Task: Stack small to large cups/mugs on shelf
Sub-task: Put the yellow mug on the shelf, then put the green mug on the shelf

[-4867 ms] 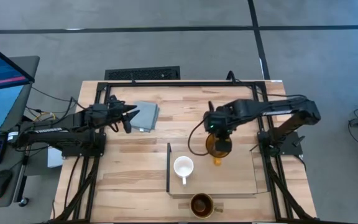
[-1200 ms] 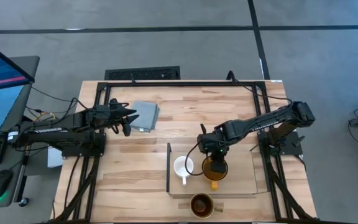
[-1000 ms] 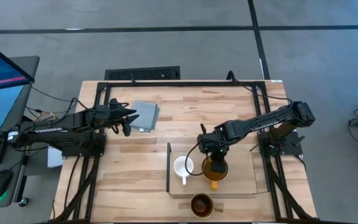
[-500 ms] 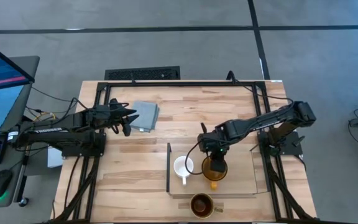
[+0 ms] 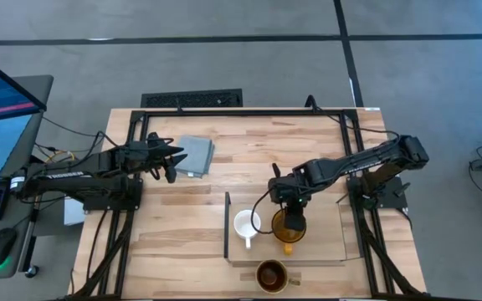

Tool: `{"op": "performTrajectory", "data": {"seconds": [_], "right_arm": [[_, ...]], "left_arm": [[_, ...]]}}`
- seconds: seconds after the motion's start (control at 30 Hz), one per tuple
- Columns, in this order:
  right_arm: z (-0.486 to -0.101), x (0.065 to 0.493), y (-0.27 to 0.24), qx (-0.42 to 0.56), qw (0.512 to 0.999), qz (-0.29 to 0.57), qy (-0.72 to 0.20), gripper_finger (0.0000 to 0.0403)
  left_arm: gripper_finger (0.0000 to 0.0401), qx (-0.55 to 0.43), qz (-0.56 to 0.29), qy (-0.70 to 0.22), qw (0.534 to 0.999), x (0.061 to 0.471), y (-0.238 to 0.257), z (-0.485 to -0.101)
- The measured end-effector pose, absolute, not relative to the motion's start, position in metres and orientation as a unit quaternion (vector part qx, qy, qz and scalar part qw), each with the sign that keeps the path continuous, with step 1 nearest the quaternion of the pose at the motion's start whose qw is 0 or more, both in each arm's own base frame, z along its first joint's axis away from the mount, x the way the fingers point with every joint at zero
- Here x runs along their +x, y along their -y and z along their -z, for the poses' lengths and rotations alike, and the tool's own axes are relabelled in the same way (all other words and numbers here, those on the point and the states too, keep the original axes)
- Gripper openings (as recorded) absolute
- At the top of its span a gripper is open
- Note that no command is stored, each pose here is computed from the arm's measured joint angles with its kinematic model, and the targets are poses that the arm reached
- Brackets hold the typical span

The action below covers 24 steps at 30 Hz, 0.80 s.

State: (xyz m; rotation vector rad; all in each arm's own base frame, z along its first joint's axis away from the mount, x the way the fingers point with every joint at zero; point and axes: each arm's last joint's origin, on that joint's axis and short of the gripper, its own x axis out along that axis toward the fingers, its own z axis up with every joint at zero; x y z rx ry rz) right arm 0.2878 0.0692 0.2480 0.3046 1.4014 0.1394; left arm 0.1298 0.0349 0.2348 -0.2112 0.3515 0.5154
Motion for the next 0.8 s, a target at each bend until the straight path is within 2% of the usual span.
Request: {"op": "performTrajectory", "data": {"seconds": [0.27, 0.8], "right_arm": [[-0.248, 0.288, -0.069, 0.14, 0.75, -0.062, -0.644, 0.0123], [-0.281, 0.285, -0.063, 0.094, 0.76, -0.013, -0.644, 0.0123]], "left_arm": [[0.0121, -0.104, -0.253, -0.172, 0.946, 0.13, -0.035, -0.235], [0.0121, -0.104, -0.253, -0.172, 0.946, 0.13, -0.035, -0.235]]}}
